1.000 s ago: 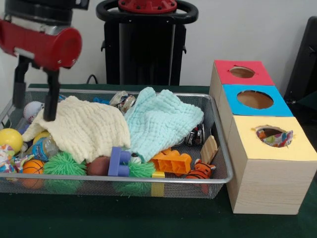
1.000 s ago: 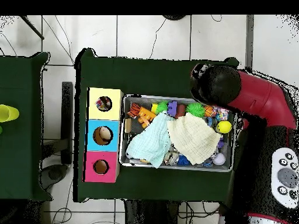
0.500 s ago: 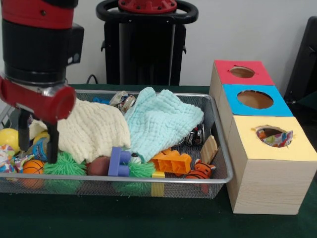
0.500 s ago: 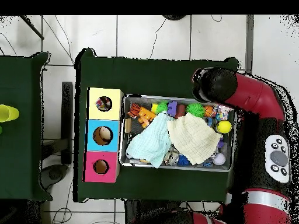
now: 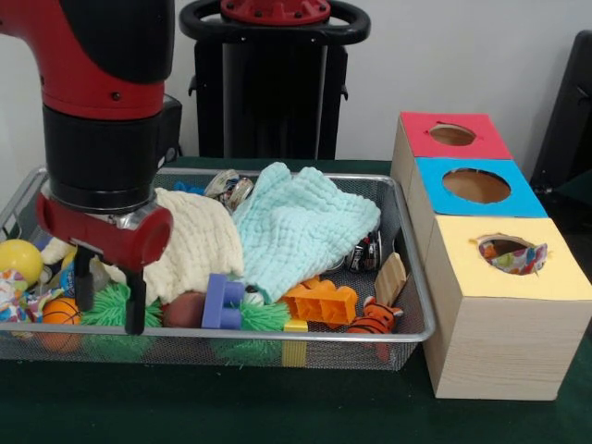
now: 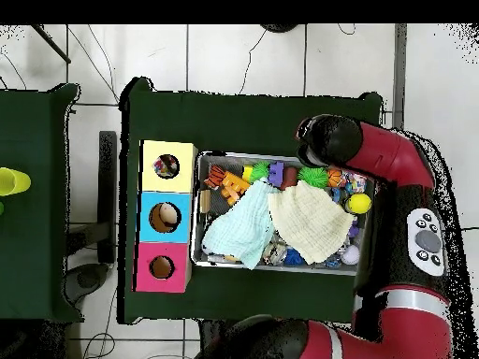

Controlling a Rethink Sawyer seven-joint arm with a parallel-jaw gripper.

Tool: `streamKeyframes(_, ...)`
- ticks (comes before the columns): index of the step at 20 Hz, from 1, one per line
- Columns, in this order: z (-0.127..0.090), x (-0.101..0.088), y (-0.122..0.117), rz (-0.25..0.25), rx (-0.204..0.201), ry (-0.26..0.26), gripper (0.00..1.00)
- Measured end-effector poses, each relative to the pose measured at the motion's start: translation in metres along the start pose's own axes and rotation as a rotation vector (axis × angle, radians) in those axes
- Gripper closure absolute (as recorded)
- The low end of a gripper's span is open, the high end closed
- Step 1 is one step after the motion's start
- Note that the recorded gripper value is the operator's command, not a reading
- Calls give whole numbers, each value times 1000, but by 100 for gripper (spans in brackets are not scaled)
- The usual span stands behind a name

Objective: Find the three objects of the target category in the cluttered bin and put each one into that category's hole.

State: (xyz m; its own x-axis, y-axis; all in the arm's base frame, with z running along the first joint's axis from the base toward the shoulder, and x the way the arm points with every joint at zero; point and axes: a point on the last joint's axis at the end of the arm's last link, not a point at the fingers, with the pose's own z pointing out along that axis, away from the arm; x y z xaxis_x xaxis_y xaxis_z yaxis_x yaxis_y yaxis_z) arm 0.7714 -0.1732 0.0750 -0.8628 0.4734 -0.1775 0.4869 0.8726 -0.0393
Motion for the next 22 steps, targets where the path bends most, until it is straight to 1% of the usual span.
streamKeyframes(8, 3, 2, 0, -6, 3, 2, 0)
streamKeyframes(11, 3, 1, -4, -3, 3, 2, 0)
streamKeyframes(14, 4, -3, -13, 12, -2, 3, 0)
streamKeyframes(18, 4, -8, -38, 37, -2, 3, 0)
streamKeyframes(20, 5, -12, -63, 54, 13, 1, 0)
streamKeyframes(22, 5, -15, -82, 67, 26, 0, 0)
